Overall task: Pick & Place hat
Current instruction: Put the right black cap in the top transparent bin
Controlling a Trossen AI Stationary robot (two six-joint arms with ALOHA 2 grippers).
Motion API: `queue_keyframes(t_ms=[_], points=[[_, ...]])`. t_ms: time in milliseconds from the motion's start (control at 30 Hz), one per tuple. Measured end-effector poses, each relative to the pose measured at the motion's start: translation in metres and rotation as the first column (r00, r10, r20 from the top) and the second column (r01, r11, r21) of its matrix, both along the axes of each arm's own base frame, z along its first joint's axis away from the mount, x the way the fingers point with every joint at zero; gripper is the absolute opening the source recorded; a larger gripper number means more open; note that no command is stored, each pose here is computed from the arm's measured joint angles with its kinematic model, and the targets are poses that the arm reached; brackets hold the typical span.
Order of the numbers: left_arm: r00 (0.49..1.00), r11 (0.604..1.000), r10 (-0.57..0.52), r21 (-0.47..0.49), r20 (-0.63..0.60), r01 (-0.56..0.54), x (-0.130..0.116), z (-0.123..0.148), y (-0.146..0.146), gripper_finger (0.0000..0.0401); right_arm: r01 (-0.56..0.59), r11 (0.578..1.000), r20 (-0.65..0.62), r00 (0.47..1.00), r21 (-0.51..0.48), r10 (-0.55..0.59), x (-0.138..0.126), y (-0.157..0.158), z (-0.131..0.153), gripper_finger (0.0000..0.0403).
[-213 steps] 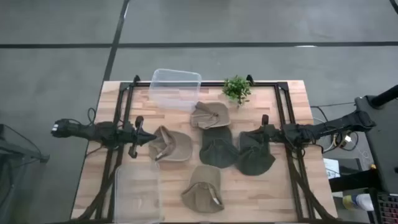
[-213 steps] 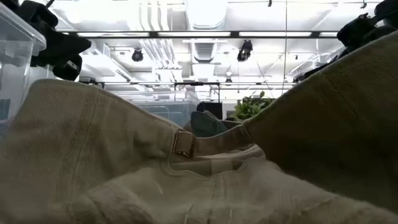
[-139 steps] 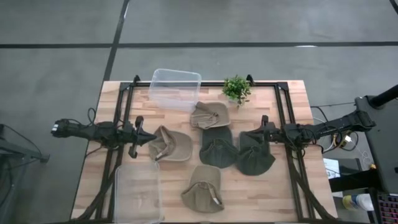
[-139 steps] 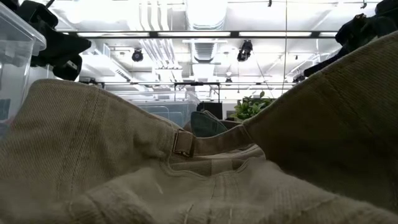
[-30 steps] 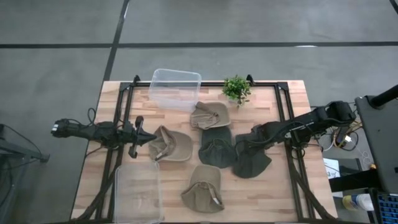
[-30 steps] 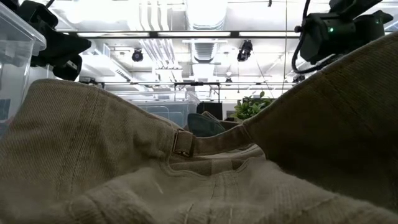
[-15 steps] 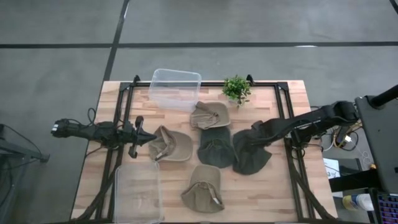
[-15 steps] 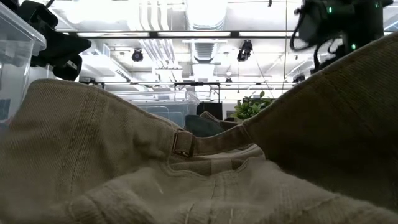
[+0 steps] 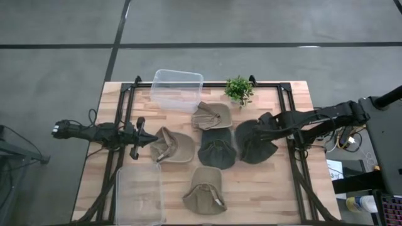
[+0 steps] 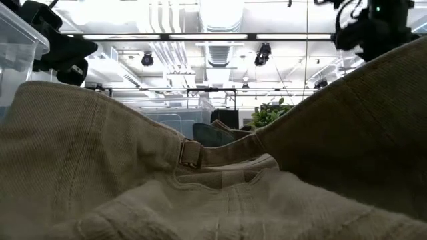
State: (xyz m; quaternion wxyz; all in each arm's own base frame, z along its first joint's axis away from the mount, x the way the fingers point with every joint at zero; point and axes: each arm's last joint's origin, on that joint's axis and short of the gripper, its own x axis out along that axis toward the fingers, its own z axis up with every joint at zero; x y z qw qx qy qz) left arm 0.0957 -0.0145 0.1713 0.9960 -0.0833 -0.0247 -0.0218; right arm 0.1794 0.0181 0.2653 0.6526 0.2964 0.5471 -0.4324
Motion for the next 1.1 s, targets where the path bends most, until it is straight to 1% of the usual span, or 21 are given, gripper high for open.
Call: queue_keyframes(t_ms=[167, 433, 600, 767, 833, 967, 1100], points=[[1.000, 1.000, 0.000, 0.000, 0.000, 0.000, 0.000, 0.000, 0.000, 0.0000, -0.036, 0.998, 0.063, 0.997, -0.041, 0.039, 0.007, 0.000, 0.018, 0.0011], [1.000, 1.000, 0.000, 0.000, 0.000, 0.000, 0.000, 0.000, 0.000, 0.0000, -0.085, 0.994, 0.105, 0.990, -0.069, 0.092, 0.013, 0.000, 0.033, 0.0011], [1.000, 1.000, 0.000, -0.002, 0.001, 0.000, 0.000, 0.000, 0.000, 0.0000, -0.119, 0.990, 0.111, 0.986, -0.075, 0.127, 0.014, 0.000, 0.037, 0.0011], [1.000, 1.000, -0.001, -0.027, 0.003, 0.001, 0.000, 0.000, 0.000, 0.0000, -0.151, 0.985, 0.100, 0.982, -0.079, 0.158, 0.014, 0.000, 0.037, 0.0011], [1.000, 0.999, 0.000, -0.033, 0.023, 0.001, 0.000, 0.002, 0.000, 0.0000, -0.157, 0.984, 0.095, 0.982, -0.079, 0.164, 0.013, 0.000, 0.037, 0.0011], [0.997, 0.995, -0.002, -0.096, 0.080, 0.010, -0.001, 0.008, 0.000, 0.0000, -0.183, 0.979, 0.102, 0.976, -0.089, 0.192, 0.014, 0.000, 0.043, 0.0011], [0.992, 0.993, 0.007, -0.117, 0.123, 0.007, -0.001, 0.012, 0.001, 0.0000, -0.209, 0.968, 0.111, 0.968, -0.138, 0.225, 0.015, -0.002, 0.051, 0.0011]])
